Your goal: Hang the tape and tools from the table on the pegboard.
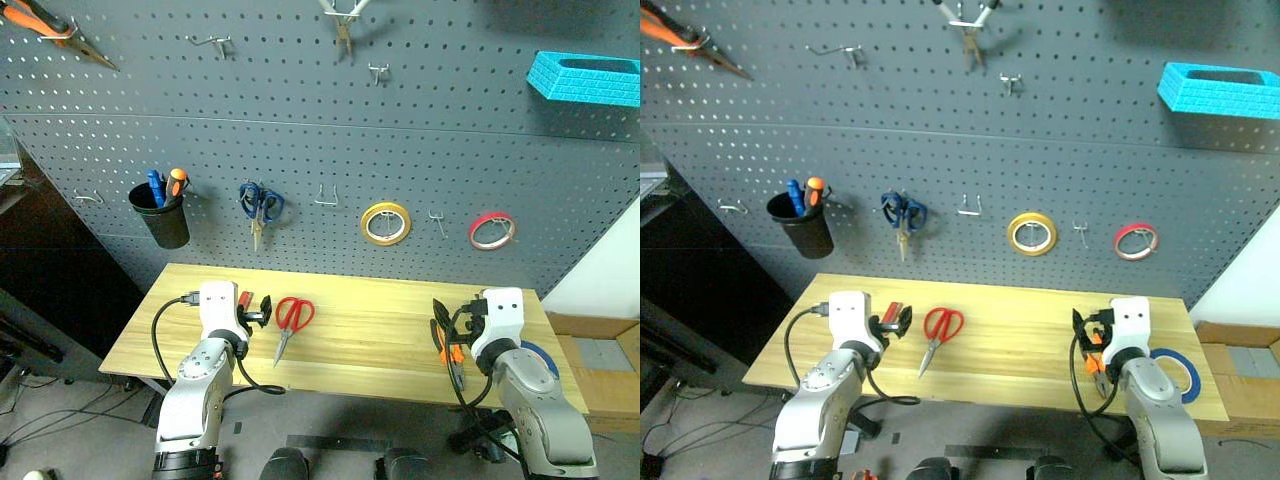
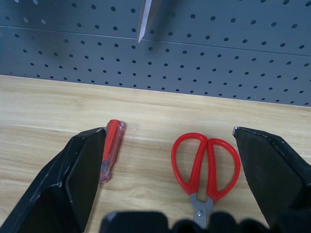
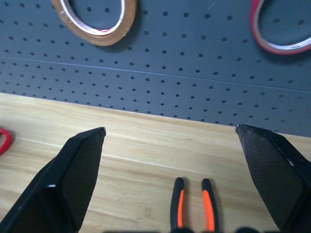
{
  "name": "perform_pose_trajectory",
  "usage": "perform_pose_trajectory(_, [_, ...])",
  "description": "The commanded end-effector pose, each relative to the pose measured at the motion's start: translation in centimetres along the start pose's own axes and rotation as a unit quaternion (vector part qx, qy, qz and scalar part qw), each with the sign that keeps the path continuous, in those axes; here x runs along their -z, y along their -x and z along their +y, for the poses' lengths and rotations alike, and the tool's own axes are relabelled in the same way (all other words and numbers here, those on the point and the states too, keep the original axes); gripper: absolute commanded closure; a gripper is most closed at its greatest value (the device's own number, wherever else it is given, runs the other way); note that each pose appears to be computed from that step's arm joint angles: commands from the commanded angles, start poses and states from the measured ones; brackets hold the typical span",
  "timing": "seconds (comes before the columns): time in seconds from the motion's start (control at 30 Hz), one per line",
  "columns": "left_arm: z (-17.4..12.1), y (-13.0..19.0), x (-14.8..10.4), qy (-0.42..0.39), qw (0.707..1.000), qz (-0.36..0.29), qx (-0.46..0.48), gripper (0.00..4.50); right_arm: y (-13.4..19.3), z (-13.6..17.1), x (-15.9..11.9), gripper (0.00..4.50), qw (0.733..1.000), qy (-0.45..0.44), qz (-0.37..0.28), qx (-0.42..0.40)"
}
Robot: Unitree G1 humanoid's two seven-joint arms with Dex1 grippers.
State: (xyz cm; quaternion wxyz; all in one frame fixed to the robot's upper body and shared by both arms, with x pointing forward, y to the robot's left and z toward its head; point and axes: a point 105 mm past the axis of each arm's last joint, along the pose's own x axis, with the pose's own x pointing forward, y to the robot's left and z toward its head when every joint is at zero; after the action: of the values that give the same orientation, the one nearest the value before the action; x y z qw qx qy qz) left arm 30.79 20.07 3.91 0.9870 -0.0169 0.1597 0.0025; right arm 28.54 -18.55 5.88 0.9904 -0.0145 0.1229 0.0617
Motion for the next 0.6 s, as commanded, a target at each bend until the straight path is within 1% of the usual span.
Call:
perform_pose_trajectory(0.03, [-0.3, 0.3, -1.8, 0.015, 0.999, -0.029, 0.009, 0.03, -0.1, -0.1, -1.0, 0.00, 1.000, 0.009, -0.025, 0.000])
perform_pose_trajectory(0.3, [-0.4, 0.3, -1.9, 0.020, 0.999, -0.032, 0.016, 0.03, 0.0, -0.5, -0.6, 0.00, 1.000, 0.011, -0.021, 0.005])
perform_pose_trajectory(0.6, [-0.9, 0.3, -2.0, 0.019, 0.999, -0.034, 0.023, 0.03, 0.3, -1.6, 0.5, 0.00, 0.999, 0.026, 0.001, 0.021])
